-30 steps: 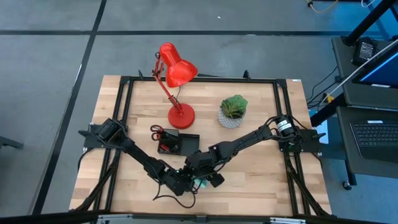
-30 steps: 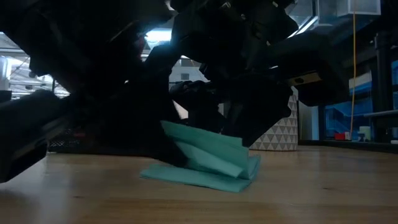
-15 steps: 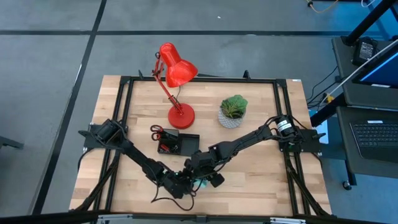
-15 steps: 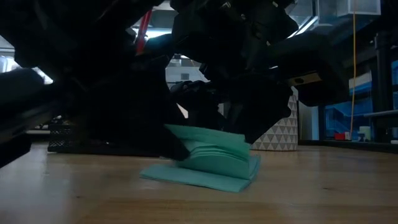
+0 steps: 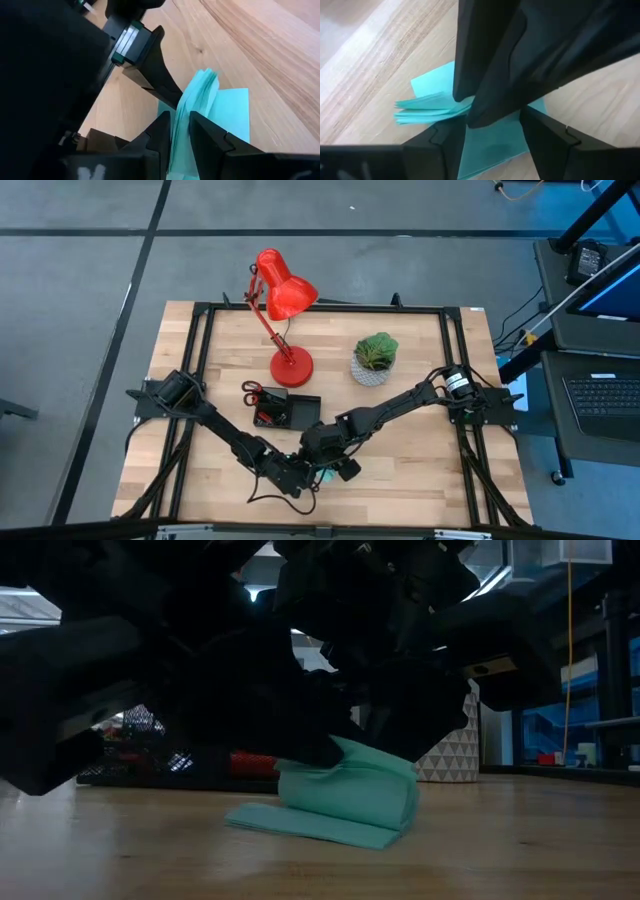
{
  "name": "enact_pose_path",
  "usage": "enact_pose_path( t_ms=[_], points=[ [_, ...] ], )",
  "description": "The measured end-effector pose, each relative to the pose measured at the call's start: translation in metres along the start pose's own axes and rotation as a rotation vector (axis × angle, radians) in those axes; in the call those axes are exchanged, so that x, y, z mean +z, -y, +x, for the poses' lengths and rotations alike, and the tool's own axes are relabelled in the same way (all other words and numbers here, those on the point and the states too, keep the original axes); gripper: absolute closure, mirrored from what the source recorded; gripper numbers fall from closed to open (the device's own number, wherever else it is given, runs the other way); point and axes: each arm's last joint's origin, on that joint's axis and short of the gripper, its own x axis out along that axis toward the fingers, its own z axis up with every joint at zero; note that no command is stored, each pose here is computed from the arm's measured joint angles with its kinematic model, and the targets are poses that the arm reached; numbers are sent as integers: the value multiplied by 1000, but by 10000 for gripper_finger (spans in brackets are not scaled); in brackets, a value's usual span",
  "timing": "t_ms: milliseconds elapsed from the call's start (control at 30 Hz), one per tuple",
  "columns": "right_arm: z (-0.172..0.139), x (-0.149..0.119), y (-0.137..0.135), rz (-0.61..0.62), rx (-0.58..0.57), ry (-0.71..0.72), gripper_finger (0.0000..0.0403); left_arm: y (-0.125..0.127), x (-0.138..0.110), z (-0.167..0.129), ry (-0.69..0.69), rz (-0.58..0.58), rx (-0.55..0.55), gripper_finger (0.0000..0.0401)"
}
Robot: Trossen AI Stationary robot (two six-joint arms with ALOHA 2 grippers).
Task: Pick and place office supplies into organizer
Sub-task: Put the blue sticky notes into the black desk organizer
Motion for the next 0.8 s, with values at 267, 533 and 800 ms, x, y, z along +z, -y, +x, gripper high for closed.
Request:
enact_pose_path(
  t_ms=[267, 533, 800],
  points=[
    [0, 0, 0, -3, -2, 0, 209, 1, 1, 0, 12, -15, -9, 336],
    [0, 0, 0, -1, -3, 0, 209, 1, 2, -1, 25, -63, -29, 336],
    [0, 0, 0, 4, 1, -2, 209, 4, -7, -1, -57, -15, -64, 336]
  ],
)
